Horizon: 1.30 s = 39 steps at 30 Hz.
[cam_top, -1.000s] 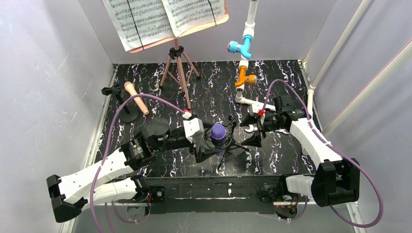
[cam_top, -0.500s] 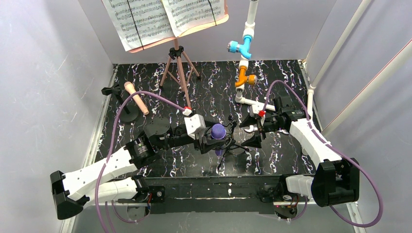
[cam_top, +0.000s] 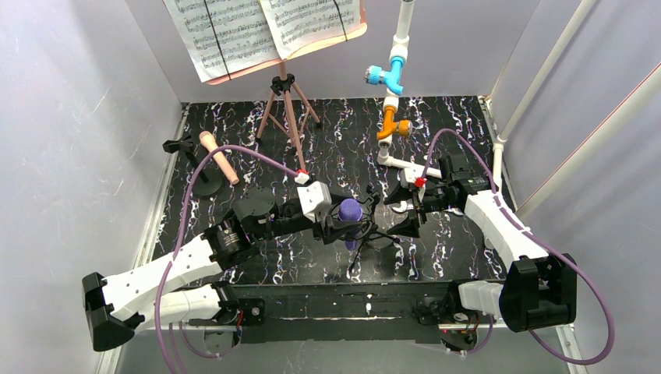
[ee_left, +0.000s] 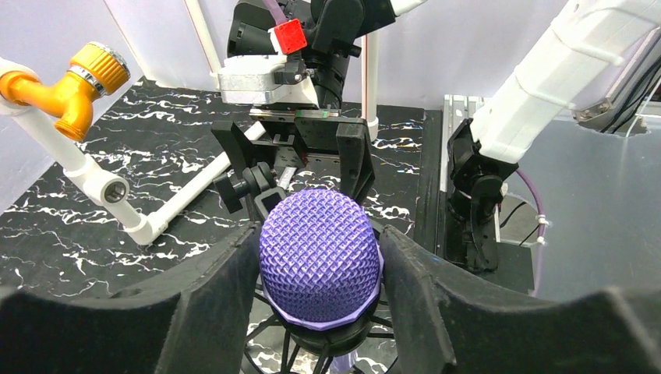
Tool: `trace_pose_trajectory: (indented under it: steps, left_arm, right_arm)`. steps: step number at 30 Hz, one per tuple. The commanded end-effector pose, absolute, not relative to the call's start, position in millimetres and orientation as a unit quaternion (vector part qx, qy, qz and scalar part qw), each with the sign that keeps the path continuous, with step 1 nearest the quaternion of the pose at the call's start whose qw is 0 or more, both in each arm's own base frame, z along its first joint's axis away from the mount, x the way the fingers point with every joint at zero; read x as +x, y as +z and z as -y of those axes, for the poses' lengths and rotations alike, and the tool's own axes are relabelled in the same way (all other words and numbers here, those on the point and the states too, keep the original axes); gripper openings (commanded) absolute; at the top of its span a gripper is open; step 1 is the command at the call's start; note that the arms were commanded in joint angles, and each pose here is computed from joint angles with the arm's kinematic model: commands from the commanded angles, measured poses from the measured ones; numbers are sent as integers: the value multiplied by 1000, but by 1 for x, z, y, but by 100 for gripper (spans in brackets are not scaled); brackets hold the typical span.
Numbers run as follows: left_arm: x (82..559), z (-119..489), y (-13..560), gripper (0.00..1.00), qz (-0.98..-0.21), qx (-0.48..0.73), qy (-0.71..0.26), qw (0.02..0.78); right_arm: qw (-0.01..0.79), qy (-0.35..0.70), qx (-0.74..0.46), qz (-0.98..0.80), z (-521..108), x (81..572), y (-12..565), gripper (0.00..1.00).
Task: Pack up the instrument practice props
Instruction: Remove the microphone from the microphone stand.
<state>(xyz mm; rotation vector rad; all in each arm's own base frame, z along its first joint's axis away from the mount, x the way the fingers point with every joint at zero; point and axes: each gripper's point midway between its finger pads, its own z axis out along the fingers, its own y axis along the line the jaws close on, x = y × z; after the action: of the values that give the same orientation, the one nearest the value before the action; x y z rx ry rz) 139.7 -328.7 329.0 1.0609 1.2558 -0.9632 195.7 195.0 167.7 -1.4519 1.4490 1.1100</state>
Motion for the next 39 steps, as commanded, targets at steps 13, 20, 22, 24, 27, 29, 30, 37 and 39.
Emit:
trace_pose_trajectory:
  steps: [13,20,22,24,27,29,30,37,39]
  left_arm:
    - [142,328,334,36,-544,457,-399,580]
    - [154,318,404,0,-525,404,-395,637]
    - [155,317,415,0,-520,397,-397,644]
    - [157,314,428,0,-515,387,-395,655]
    - [161,303,459,0,-502,366,-385,683]
    - [164,293,484,0,-492,349,-374,704]
    - [166,288,495,0,-488,342,-367,714]
    - [166,260,549,0,-468,319,-334,754]
    - [164,251,559,0,-461,314,-329,762]
  right_arm:
    - [399,446,-575,-558,-197,193,169,99]
    - [399,443,-579,-555,-196,192,170,98]
    - [399,443,-580,-555,-196,191,170,98]
    - [401,442,-581,-553,-196,191,171,98]
    - [401,441,-583,-552,-196,191,171,99]
    - [402,440,-583,-552,-195,191,171,98]
    - [401,441,-583,-552,-195,190,170,98]
    - [399,440,-583,-554,-195,191,168,98]
    - [399,440,-584,-554,-195,191,168,98]
